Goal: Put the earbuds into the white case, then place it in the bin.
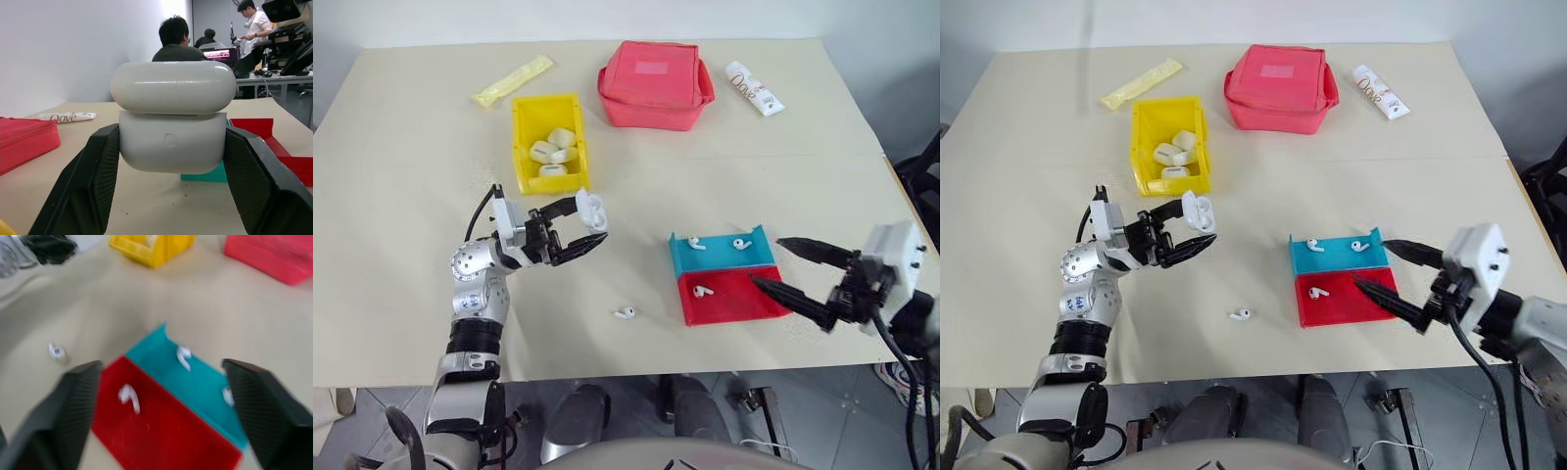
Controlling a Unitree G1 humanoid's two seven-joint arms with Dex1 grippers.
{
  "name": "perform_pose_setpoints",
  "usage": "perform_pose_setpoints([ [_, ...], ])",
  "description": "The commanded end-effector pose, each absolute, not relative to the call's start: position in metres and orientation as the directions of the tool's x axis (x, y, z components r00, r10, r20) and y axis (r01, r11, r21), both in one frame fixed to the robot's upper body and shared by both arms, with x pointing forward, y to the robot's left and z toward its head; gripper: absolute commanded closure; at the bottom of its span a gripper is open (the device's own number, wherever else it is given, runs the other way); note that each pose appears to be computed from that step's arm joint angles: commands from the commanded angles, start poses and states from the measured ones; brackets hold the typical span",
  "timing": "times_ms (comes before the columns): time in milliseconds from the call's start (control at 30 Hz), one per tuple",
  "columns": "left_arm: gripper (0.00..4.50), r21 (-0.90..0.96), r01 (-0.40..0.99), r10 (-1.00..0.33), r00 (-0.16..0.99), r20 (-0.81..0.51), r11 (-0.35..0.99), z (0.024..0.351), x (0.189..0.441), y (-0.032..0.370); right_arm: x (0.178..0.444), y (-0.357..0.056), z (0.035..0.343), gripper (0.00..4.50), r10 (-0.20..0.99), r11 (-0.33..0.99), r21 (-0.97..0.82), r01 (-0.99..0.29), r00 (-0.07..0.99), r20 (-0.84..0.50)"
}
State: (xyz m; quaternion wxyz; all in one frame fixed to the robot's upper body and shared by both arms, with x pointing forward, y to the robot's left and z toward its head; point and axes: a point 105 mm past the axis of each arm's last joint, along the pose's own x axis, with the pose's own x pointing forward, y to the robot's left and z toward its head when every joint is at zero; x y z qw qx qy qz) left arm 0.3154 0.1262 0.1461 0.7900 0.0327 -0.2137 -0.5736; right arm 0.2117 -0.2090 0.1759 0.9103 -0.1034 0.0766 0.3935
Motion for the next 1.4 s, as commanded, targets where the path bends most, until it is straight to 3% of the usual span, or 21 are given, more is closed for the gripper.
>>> perform_pose_setpoints([
  [33,1.72,0.353,0.874,-0.924,0.231,0.305,0.335,0.156,0.31,0.127,0.2,-0.214,0.186,0.02,0.68,0.675,-0.175,-0.717,0.696,-0.232],
  [400,1.72,0.372,0.869,-0.931,0.225,0.289,0.326,0.155,0.297,0.124,0.178,-0.225,0.18,0.02,0.633,0.685,-0.176,-0.707,0.697,-0.337],
  [633,1.72,0.376,0.875,-0.935,0.2,0.293,0.305,0.157,0.284,0.116,0.187,-0.216,0.165,0.02,0.582,0.62,-0.212,-0.755,0.624,-0.521],
  [767,1.72,0.371,0.877,-0.934,0.2,0.296,0.305,0.159,0.278,0.113,0.197,-0.203,0.162,0.02,0.603,0.564,-0.225,-0.794,0.583,-0.545],
  [900,1.72,0.366,0.869,-0.925,0.229,0.302,0.334,0.16,0.276,0.113,0.212,-0.191,0.162,0.93,0.6,0.527,-0.261,-0.809,0.572,-0.559],
  [1133,1.72,0.351,0.866,-0.918,0.257,0.302,0.357,0.16,0.263,0.115,0.224,-0.186,0.153,0.93,0.503,0.466,-0.306,-0.83,0.533,-0.68],
  [1233,1.72,0.347,0.868,-0.919,0.258,0.299,0.356,0.161,0.26,0.117,0.226,-0.183,0.147,1.74,0.468,0.452,-0.299,-0.84,0.509,-0.722],
  [1400,1.72,0.342,0.872,-0.922,0.256,0.291,0.35,0.161,0.258,0.119,0.229,-0.171,0.141,1.74,0.458,0.419,-0.283,-0.863,0.469,-0.755],
])
